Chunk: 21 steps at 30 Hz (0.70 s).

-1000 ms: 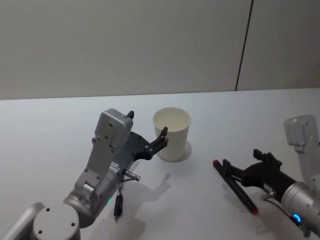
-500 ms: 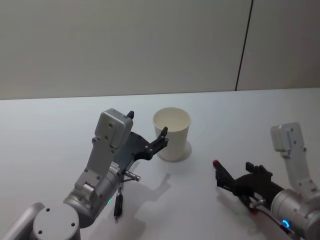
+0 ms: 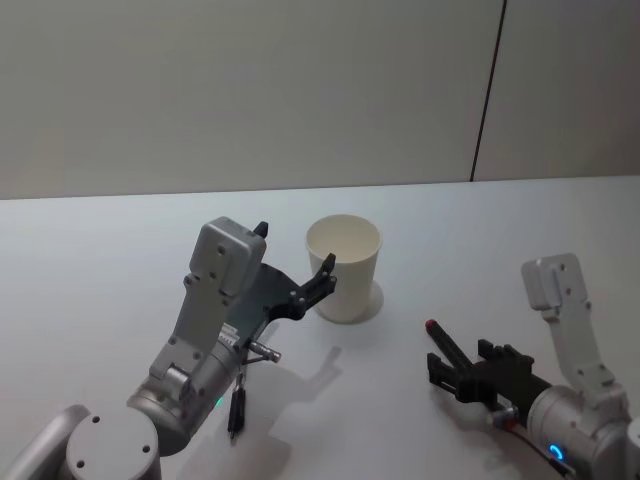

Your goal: Place the pen into the pen holder.

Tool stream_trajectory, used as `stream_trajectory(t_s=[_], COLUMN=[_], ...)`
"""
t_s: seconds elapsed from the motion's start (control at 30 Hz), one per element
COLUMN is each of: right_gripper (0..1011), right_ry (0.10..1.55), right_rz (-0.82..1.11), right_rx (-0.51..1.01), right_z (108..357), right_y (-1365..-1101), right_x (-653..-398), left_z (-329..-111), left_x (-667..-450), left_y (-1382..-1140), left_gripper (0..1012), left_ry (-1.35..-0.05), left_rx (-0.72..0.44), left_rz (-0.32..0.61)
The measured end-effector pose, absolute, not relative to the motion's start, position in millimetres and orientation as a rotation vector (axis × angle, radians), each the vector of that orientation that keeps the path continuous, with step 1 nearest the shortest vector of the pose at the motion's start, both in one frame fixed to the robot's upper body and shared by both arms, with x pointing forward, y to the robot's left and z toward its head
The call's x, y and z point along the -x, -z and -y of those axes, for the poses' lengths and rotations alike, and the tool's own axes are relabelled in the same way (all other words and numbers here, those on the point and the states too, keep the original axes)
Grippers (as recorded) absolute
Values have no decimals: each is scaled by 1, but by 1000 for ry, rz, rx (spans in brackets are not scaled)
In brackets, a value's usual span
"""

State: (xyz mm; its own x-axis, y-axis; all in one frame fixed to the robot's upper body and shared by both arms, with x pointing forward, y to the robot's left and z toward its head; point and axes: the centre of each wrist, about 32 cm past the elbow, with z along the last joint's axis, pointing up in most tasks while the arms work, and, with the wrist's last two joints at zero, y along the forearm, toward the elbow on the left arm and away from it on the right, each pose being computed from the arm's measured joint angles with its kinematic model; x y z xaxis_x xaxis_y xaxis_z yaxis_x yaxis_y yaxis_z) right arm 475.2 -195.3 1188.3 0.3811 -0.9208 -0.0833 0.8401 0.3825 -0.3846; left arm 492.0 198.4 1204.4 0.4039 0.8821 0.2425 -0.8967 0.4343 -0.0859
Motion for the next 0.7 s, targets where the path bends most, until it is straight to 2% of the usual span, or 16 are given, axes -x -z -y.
stream_trajectory(t_s=[0.1, 0.3, 0.33, 0.37, 0.43, 0.5, 0.7], right_gripper=[797, 592, 592, 523, 484, 378, 219], right_ry=[1150, 1168, 1171, 1173, 1182, 1188, 1204], right_rz=[-309, -326, -328, -329, -334, -336, -342], right_rx=[310, 351, 357, 360, 374, 384, 418], right_z=[194, 191, 191, 190, 189, 189, 186], right_y=[-1188, -1188, -1188, -1188, -1188, -1189, -1189], right_x=[-476, -477, -478, -478, -479, -479, -481], left_z=[-198, -198, -198, -198, -198, -198, -198], left_x=[-492, -492, -492, -492, -492, -492, -492], left_y=[-1204, -1204, -1204, -1204, -1204, -1204, -1204], left_gripper=[1003, 1003, 1003, 1003, 1003, 1003, 1003], left_ry=[-1124, -1124, -1124, -1124, -1124, -1124, -1124], left_rx=[-61, -61, -61, -61, -61, -61, -61], left_rz=[268, 268, 268, 268, 268, 268, 268])
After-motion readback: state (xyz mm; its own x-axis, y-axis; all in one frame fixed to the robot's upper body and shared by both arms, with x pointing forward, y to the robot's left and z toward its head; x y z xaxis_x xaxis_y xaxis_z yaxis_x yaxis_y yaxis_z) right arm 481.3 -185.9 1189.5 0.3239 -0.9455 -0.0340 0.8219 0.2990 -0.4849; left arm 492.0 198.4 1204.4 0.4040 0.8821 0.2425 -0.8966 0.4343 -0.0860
